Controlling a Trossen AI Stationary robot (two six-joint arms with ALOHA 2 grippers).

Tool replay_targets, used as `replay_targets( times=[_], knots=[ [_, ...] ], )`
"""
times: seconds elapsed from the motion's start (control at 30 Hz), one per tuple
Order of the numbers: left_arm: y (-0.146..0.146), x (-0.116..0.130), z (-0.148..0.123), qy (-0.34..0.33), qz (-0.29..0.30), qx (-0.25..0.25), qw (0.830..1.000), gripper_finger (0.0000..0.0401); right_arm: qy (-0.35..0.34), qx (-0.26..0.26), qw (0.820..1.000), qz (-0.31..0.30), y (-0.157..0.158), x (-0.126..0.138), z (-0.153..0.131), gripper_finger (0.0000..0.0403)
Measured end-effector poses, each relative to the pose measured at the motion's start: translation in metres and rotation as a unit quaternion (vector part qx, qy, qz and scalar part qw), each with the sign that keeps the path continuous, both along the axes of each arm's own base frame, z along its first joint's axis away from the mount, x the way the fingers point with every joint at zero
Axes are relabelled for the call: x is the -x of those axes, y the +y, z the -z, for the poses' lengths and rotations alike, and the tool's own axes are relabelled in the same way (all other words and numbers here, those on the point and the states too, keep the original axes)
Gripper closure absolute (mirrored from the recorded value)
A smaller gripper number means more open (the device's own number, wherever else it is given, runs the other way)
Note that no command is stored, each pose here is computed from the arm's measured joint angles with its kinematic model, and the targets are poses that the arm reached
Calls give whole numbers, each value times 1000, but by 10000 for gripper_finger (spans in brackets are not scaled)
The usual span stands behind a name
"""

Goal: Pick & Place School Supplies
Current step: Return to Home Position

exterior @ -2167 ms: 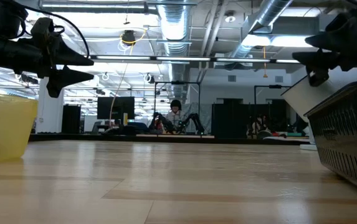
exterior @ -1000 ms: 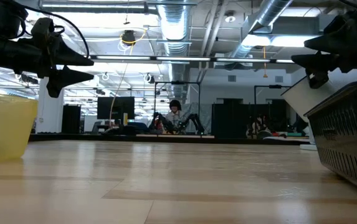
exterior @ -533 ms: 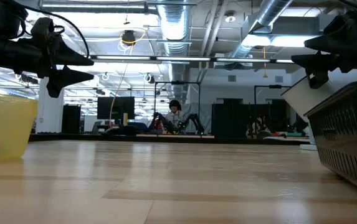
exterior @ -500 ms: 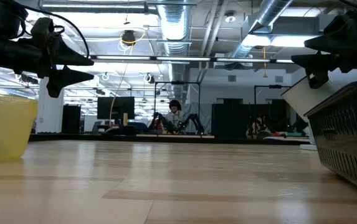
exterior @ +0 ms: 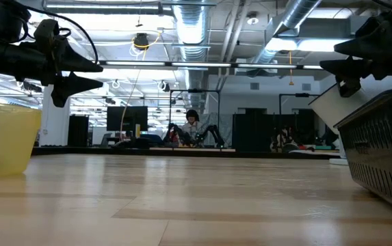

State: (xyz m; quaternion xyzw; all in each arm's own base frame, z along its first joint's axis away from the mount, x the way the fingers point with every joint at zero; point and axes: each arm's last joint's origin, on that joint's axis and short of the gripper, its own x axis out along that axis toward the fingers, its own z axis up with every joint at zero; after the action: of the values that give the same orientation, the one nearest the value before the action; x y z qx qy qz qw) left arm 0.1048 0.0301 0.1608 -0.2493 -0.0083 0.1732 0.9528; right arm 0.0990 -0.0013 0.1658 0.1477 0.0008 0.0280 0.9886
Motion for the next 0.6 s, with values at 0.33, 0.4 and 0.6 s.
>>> replay_targets(
  times=[0.33,0.4,0.6],
  knots=[
    [0,0,0,0,-2,0,1000,209,0,0,1000,0,0,0,0,224],
    [0,0,0,0,-1,0,1000,209,0,0,1000,0,0,0,0,225],
    [0,0,0,0,-1,0,1000,209,0,0,1000,0,0,0,0,226]
  ],
)
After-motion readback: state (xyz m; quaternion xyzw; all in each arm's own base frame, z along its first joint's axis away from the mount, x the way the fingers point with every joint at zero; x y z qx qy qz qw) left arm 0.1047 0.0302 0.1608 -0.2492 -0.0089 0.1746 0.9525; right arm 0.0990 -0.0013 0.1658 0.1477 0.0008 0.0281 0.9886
